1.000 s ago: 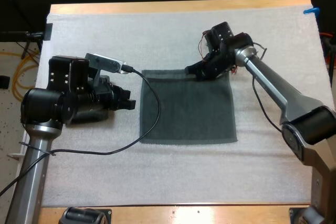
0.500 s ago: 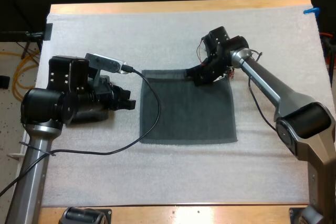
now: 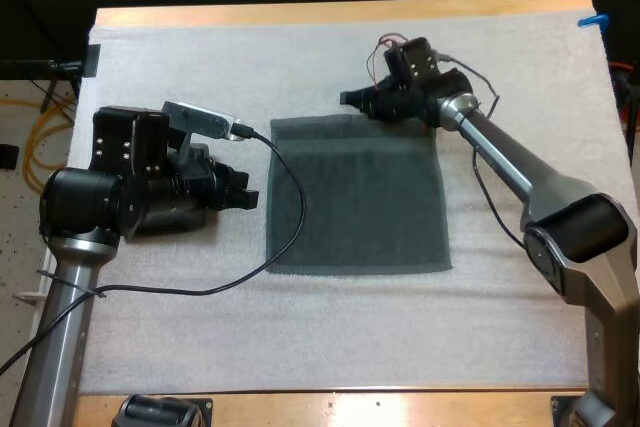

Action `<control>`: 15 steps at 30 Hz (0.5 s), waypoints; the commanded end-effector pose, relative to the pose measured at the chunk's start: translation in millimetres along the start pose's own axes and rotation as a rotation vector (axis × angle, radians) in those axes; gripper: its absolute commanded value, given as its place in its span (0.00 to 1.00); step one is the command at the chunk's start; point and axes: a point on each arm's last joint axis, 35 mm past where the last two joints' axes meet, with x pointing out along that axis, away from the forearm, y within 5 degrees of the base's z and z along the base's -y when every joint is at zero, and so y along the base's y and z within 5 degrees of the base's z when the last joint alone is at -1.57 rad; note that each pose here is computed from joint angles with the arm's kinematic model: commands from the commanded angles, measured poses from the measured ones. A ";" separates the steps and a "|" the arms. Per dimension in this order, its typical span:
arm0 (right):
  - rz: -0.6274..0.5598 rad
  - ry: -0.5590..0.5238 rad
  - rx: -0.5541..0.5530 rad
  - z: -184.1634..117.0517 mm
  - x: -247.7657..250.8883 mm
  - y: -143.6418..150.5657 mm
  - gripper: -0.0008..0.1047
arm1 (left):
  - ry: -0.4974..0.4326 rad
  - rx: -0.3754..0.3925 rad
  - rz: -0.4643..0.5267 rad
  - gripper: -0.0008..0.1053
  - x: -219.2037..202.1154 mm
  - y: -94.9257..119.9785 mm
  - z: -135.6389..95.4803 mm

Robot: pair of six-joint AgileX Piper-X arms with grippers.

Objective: Pick towel from pile fold and stack

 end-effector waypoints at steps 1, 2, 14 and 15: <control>0.003 -0.067 -0.012 14.9 -17.5 6.8 0.01 | -0.004 0.004 -0.007 0.29 -2.8 -0.6 -1.1; -0.009 -0.088 -0.019 19.9 -26.8 9.4 0.01 | -0.004 0.004 -0.007 0.29 -2.8 -0.6 -1.1; -0.068 -0.286 -0.175 60.3 -168.6 48.3 0.07 | -0.065 0.028 -0.015 0.29 -20.2 -6.3 -6.2; -0.068 -0.296 -0.184 61.1 -180.7 50.5 0.14 | -0.079 0.033 -0.017 0.29 -24.9 -7.8 -8.0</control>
